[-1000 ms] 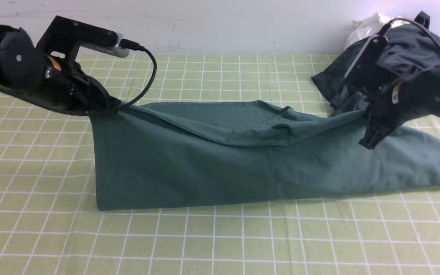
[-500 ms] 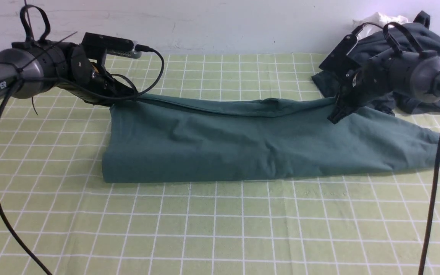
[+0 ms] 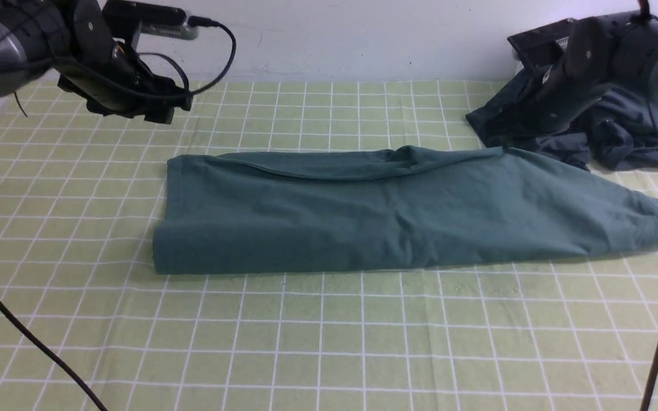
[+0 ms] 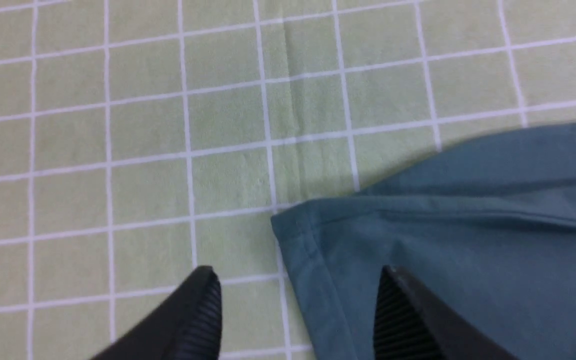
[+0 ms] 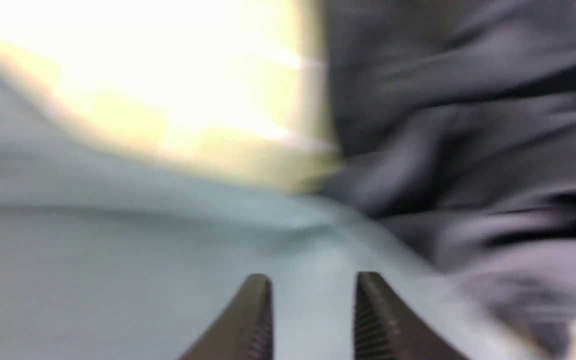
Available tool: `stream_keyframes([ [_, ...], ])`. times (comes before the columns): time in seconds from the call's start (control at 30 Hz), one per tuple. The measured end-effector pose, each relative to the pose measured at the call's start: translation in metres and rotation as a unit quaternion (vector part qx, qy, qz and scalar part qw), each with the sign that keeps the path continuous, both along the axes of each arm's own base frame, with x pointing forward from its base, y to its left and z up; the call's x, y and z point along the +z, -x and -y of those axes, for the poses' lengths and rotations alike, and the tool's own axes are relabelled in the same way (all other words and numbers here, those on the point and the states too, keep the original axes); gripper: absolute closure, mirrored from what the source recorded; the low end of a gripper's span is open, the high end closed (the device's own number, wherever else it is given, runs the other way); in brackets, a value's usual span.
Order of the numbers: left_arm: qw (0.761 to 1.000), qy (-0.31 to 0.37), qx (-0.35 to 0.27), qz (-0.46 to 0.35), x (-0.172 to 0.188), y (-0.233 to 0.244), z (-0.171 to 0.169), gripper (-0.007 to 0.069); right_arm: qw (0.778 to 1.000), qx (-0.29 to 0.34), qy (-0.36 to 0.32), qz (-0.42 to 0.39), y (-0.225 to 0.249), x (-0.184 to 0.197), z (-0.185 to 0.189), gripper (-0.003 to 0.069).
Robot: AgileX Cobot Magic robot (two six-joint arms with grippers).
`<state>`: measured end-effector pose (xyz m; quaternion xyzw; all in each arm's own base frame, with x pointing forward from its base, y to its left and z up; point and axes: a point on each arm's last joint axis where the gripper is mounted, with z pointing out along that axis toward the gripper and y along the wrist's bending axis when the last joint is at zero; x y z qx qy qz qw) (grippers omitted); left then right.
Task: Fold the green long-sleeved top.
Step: Use the right arm to clamp the right edge of the fabric
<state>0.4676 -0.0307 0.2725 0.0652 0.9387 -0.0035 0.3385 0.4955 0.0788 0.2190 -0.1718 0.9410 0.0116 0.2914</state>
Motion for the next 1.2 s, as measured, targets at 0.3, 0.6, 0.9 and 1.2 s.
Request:
stream_keyframes([
  [0.3, 0.991, 0.062, -0.113, 0.029, 0.076, 0.074, 0.02, 0.0624, 0.988, 0.12, -0.088, 0.047, -0.02, -0.079, -0.061, 0.0671],
  [0.6, 0.984, 0.05, -0.163, 0.059, 0.1, 0.163, 0.018, 0.0629, 0.965, 0.004, -0.082, 0.248, -0.051, -0.063, -0.049, 0.0651],
  [0.9, 0.992, -0.008, -0.121, 0.045, 0.061, 0.285, -0.005, 0.0629, 0.99, 0.029, -0.084, 0.108, 0.007, 0.081, 0.044, 0.0519],
  [1.2, 0.995, 0.059, -0.051, 0.067, -0.004, 0.303, -0.006, 0.0629, 0.966, -0.177, 0.047, -0.181, 0.05, -0.001, 0.134, 0.0421],
])
